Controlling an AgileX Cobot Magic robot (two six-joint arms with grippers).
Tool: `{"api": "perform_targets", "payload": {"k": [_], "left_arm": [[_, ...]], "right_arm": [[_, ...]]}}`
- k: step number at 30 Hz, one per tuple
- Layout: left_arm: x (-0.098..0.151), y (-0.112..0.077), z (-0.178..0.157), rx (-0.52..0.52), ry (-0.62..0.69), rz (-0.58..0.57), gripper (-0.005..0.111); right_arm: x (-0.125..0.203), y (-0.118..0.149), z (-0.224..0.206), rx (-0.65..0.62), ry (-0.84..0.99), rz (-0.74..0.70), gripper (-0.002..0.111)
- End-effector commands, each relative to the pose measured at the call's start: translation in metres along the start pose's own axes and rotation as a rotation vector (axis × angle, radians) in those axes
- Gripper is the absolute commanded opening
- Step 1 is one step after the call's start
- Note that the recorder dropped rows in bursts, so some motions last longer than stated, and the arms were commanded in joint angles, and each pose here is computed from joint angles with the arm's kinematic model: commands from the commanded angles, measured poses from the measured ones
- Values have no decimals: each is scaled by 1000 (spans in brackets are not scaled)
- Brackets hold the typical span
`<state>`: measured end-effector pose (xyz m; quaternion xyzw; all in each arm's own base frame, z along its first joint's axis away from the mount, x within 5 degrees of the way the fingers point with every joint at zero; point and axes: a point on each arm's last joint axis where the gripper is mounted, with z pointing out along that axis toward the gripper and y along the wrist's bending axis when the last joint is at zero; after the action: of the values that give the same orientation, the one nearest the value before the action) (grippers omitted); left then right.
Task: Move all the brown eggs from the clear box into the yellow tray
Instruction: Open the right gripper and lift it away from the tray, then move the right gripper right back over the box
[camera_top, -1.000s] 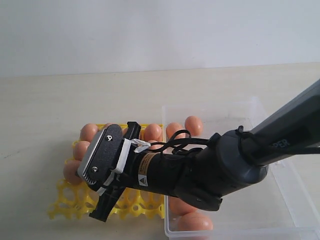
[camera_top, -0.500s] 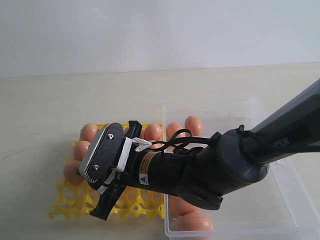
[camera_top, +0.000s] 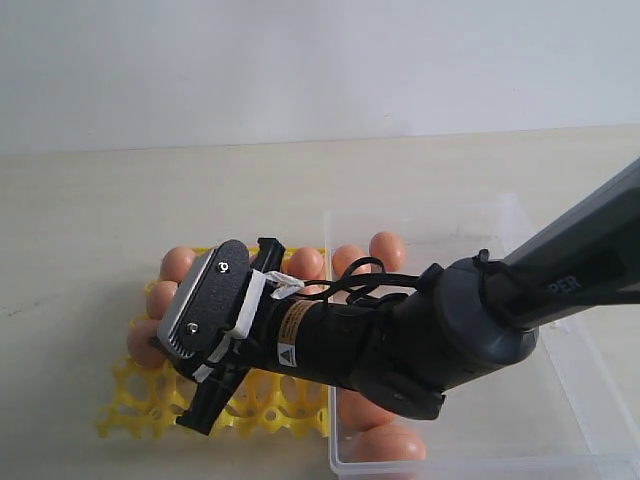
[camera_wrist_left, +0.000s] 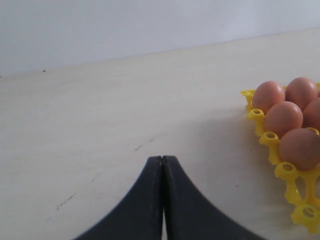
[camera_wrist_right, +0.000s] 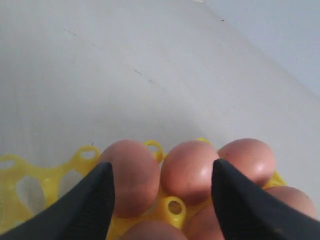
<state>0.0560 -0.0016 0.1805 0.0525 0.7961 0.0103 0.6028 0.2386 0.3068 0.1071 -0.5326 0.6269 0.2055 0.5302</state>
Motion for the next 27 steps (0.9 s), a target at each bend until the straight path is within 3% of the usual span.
{"api": "perform_targets", "payload": {"k": [1, 4, 6, 11, 20, 27], "left_arm": [[-2, 0, 0, 8, -14, -5, 0], [-2, 0, 0, 8, -14, -5, 0], [-2, 0, 0, 8, -14, -5, 0], [-2, 0, 0, 8, -14, -5, 0], [-2, 0, 0, 8, -14, -5, 0], [-2, 0, 0, 8, -14, -5, 0]], "right_arm": [[-24, -12, -10, 54, -46, 20, 57], [-47, -26, -27, 110, -39, 70, 55], [-56, -37, -40, 144, 19, 163, 47], [-78, -64, -85, 231, 145, 434, 1], [-94, -103, -161, 348, 333, 621, 0], [-92, -111, -177, 379, 370, 650, 0]]}}
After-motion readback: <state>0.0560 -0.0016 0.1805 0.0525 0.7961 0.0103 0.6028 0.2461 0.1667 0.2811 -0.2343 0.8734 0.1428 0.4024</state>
